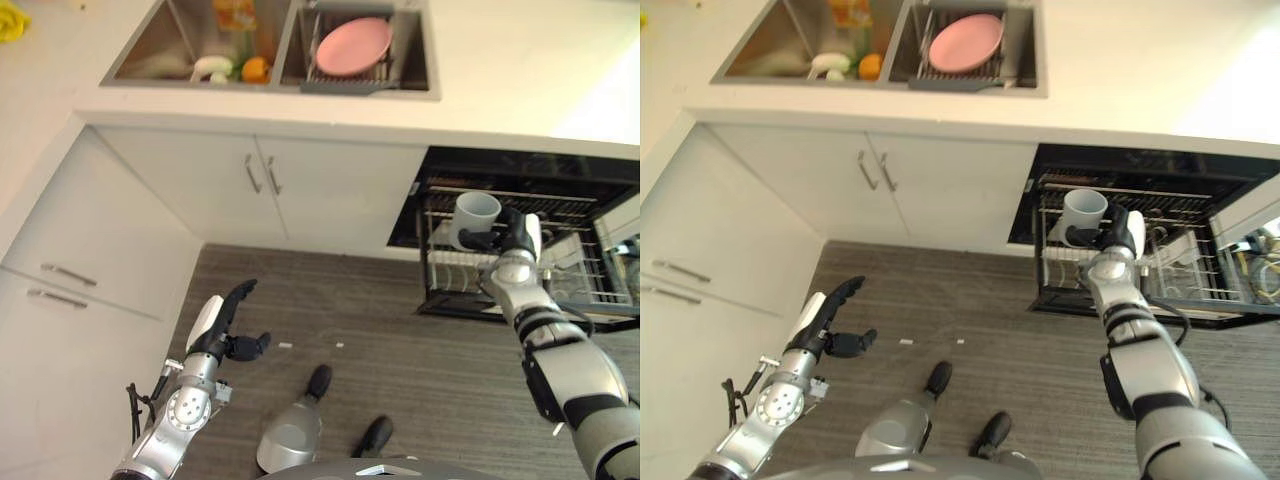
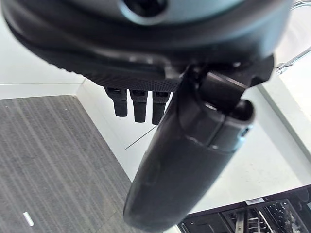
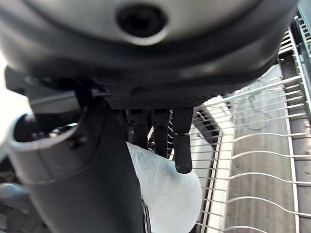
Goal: Place the dishes in the dishwasher.
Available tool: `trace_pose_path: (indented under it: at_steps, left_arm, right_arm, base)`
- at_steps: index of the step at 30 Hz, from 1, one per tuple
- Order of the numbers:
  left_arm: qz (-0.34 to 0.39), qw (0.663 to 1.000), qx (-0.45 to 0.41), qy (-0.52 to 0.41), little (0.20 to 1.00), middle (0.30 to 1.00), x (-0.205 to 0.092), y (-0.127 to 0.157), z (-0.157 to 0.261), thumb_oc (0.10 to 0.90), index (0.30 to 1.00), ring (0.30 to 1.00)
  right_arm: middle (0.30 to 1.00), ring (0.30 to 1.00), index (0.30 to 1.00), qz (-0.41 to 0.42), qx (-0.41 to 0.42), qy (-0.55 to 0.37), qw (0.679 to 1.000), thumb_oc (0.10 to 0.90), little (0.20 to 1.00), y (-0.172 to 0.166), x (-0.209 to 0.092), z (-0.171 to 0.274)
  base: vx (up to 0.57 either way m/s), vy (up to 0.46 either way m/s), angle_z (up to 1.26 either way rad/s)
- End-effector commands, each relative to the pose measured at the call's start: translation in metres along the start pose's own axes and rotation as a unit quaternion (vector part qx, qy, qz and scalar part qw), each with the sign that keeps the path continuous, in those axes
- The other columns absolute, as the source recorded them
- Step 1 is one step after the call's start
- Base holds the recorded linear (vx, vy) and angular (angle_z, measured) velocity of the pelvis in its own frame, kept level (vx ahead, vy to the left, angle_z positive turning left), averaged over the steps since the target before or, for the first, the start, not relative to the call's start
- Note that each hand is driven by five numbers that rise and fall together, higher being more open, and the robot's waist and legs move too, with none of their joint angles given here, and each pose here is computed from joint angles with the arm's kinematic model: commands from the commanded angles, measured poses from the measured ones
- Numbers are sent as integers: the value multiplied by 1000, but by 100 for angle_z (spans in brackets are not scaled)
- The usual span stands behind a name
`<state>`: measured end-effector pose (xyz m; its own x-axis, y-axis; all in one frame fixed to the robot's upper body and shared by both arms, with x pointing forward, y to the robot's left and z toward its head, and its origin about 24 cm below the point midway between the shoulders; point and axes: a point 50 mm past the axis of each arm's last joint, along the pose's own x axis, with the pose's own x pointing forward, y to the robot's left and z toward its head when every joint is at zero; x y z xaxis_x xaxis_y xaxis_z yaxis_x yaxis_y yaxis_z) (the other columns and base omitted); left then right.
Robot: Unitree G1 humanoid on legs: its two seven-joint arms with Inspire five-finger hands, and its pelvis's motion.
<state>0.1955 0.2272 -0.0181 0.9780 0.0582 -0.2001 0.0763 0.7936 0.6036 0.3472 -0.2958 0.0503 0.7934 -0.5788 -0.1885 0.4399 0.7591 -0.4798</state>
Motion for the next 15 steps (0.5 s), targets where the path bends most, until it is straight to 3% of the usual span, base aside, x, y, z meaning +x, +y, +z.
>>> trace_pose_path:
  at_steps: [1, 10, 11, 12, 13, 15]
  left_arm:
    - [37, 994, -3, -107, 900, 900, 15, 26, 38, 800, 900, 900]
    - [24, 995, -17, -91, 900, 900, 19, 20, 33, 800, 900, 900]
    - [21, 995, -19, -91, 900, 900, 20, 18, 34, 800, 900, 900]
    - [21, 995, -19, -91, 900, 900, 20, 18, 34, 800, 900, 900]
    - [21, 996, -19, -88, 900, 900, 20, 17, 32, 800, 900, 900]
    - [11, 997, -16, -81, 900, 900, 22, 11, 31, 800, 900, 900]
  right_arm:
    - [300, 300, 300, -33, 12, -124, 992, 400, 300, -29, 9, 65]
    - [300, 300, 300, -99, 10, -37, 994, 400, 300, -68, 21, 47]
    - [474, 474, 474, -105, 19, -33, 994, 516, 474, -71, 21, 45]
    - [474, 474, 474, -105, 19, -33, 994, 516, 474, -71, 21, 45]
    - [900, 900, 900, -103, 22, -39, 994, 800, 900, -70, 21, 48]
    - [900, 900, 900, -91, 21, -52, 994, 800, 900, -63, 20, 56]
  base:
    - [-41, 18, 12]
    - [-34, 14, 19]
    - [-2, 3, 8]
    - [1, 5, 14]
    - [-4, 12, 16]
    - [-15, 30, 13]
